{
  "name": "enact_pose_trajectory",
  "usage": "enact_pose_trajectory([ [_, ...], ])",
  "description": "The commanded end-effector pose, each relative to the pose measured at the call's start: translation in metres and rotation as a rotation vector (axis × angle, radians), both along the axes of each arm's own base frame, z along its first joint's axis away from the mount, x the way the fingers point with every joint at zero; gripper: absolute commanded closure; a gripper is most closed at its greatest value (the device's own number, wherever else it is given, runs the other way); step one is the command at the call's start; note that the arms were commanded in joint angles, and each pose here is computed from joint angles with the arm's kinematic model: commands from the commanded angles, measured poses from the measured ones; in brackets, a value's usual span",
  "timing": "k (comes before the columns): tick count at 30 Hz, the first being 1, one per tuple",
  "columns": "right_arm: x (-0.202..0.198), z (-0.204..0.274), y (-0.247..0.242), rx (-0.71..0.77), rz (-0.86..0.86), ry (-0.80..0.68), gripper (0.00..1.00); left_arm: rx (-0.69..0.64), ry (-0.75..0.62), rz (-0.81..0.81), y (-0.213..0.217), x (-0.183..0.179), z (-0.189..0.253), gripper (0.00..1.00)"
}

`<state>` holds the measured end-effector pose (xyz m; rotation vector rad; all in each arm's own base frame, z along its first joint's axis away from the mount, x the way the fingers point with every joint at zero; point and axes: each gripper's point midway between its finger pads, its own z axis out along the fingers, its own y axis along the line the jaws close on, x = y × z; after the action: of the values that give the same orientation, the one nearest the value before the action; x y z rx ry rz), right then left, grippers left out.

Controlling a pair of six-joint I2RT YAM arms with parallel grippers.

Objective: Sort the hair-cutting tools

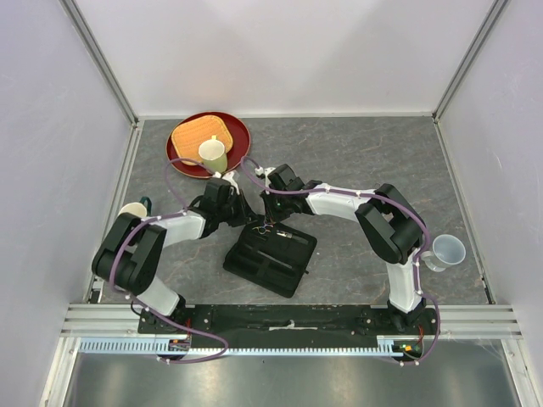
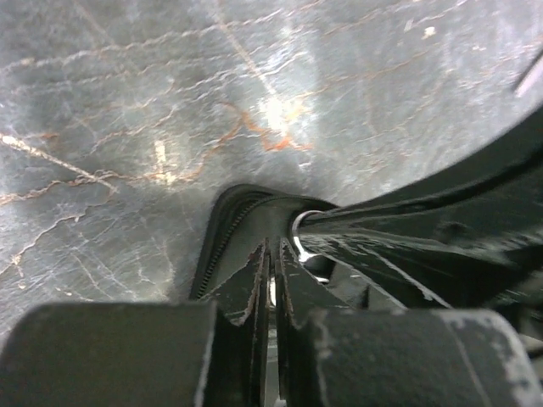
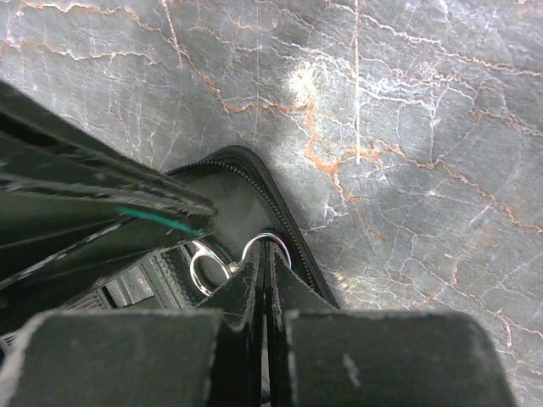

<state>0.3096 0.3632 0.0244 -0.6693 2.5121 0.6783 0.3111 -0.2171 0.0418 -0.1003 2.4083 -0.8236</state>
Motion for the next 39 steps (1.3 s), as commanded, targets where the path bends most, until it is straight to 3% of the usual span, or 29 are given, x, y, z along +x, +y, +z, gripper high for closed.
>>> enact_pose_trajectory([
  [1, -0.031, -0.027, -0.008, -0.062, 0.025, 0.122, 1.00, 0.014, 0.023, -0.023, -0.005, 0.003, -0.017, 0.92],
  [10, -0.051, -0.027, -0.011, -0.063, 0.148, 0.163, 1.00, 0.116, 0.241, 0.117, 0.003, -0.002, -0.059, 0.98],
  [16, -0.068, -0.040, -0.038, -0.208, 0.208, 0.173, 1.00, 0.205, 0.315, 0.231, 0.018, -0.007, -0.075, 0.98],
  [28, -0.067, -0.052, -0.078, -0.382, 0.038, 0.186, 1.00, 0.242, 0.314, 0.276, 0.026, -0.006, -0.075, 0.98],
  [34, -0.046, -0.029, -0.065, -0.329, -0.023, 0.102, 1.00, 0.182, 0.264, 0.228, 0.015, -0.001, -0.062, 0.98],
  [35, -0.037, -0.019, -0.061, -0.314, -0.048, 0.065, 0.98, 0.176, 0.255, 0.226, 0.015, 0.000, -0.059, 0.97],
  [39, -0.003, 0.033, -0.055, -0.252, -0.176, -0.093, 0.68, 0.150, 0.188, 0.203, 0.012, 0.006, -0.037, 0.86],
])
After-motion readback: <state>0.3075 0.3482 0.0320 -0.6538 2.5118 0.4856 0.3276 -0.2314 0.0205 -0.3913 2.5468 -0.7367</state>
